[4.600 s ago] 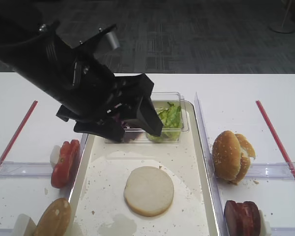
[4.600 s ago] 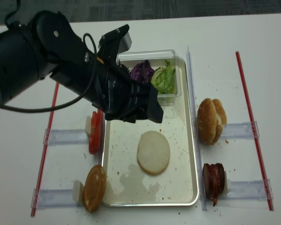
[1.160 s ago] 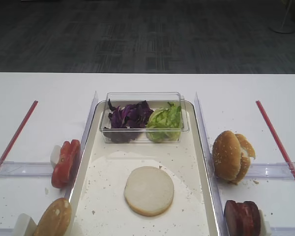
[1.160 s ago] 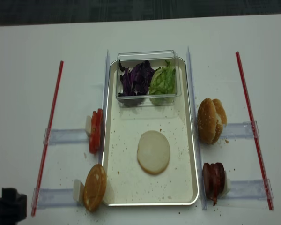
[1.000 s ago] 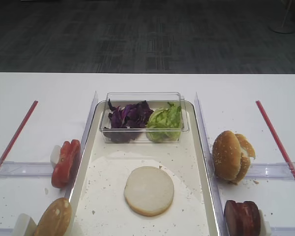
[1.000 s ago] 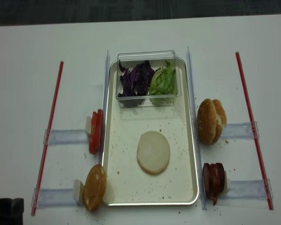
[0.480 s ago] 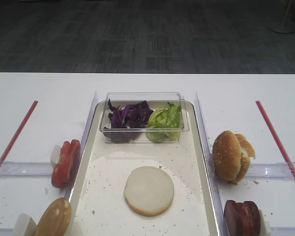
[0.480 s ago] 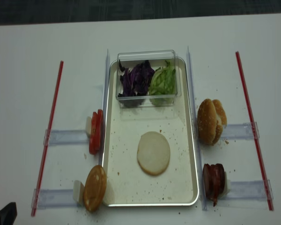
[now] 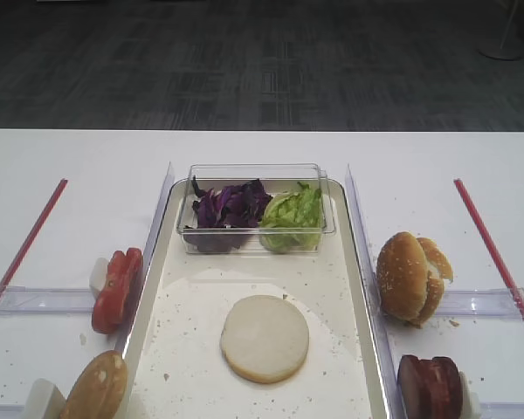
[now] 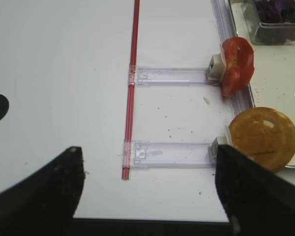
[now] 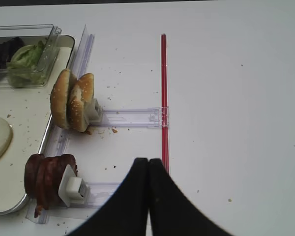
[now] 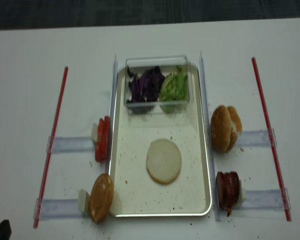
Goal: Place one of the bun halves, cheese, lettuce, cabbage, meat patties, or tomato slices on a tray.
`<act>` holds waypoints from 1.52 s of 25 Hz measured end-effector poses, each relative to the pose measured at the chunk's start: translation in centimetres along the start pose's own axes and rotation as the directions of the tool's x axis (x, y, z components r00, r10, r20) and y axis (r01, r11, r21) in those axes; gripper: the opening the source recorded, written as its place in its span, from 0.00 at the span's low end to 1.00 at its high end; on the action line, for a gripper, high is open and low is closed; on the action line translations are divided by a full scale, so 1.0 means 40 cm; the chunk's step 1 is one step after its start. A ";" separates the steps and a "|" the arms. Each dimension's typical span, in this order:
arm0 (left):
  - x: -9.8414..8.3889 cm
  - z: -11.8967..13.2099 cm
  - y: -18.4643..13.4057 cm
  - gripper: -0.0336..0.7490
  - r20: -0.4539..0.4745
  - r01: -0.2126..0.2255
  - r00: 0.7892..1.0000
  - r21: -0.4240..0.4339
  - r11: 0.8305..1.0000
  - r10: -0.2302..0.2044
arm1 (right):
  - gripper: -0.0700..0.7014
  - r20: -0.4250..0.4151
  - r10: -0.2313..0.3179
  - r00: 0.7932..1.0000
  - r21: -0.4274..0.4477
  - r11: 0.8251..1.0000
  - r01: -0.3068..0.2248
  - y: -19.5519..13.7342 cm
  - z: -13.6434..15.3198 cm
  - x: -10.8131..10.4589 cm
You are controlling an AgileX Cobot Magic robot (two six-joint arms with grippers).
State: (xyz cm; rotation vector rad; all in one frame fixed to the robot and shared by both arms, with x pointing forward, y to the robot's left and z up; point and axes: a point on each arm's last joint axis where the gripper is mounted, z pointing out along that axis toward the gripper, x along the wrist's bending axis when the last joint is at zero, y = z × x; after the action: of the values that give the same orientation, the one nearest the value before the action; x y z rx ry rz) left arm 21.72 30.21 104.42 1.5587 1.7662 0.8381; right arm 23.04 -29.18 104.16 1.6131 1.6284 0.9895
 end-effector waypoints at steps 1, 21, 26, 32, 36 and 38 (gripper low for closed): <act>0.000 0.000 0.000 0.69 0.000 -0.004 1.000 -0.001 1.000 0.004 | 0.56 0.002 -0.001 1.000 0.000 1.000 0.001 0.000 0.000 0.000; 0.000 0.025 0.003 0.69 -0.003 -0.019 1.000 -0.045 0.999 0.019 | 0.56 0.002 -0.001 1.000 0.000 1.000 0.001 0.000 0.000 0.000; 0.000 0.025 0.004 0.67 -0.003 -0.020 1.000 -0.047 0.999 0.020 | 0.56 0.002 -0.001 1.000 0.000 1.000 0.001 0.000 0.000 0.000; 0.000 0.025 0.004 0.66 -0.003 -0.022 1.000 -0.047 0.999 0.022 | 0.56 0.002 -0.001 1.000 0.000 1.000 0.001 0.000 0.000 0.000; 0.000 0.025 0.004 0.66 -0.003 -0.022 1.000 -0.047 0.999 0.022 | 0.56 0.002 -0.001 1.000 0.000 1.000 0.001 0.000 0.000 0.000; 0.000 0.025 0.004 0.66 -0.003 -0.022 1.000 -0.047 0.999 0.022 | 0.56 0.002 -0.001 1.000 0.000 1.000 0.001 0.000 0.000 0.000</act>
State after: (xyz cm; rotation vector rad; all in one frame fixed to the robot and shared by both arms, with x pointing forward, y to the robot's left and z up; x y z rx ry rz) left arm 22.60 30.30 103.94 1.5499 1.7219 0.8855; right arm 23.04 -29.20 104.16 1.6128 1.6278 0.9876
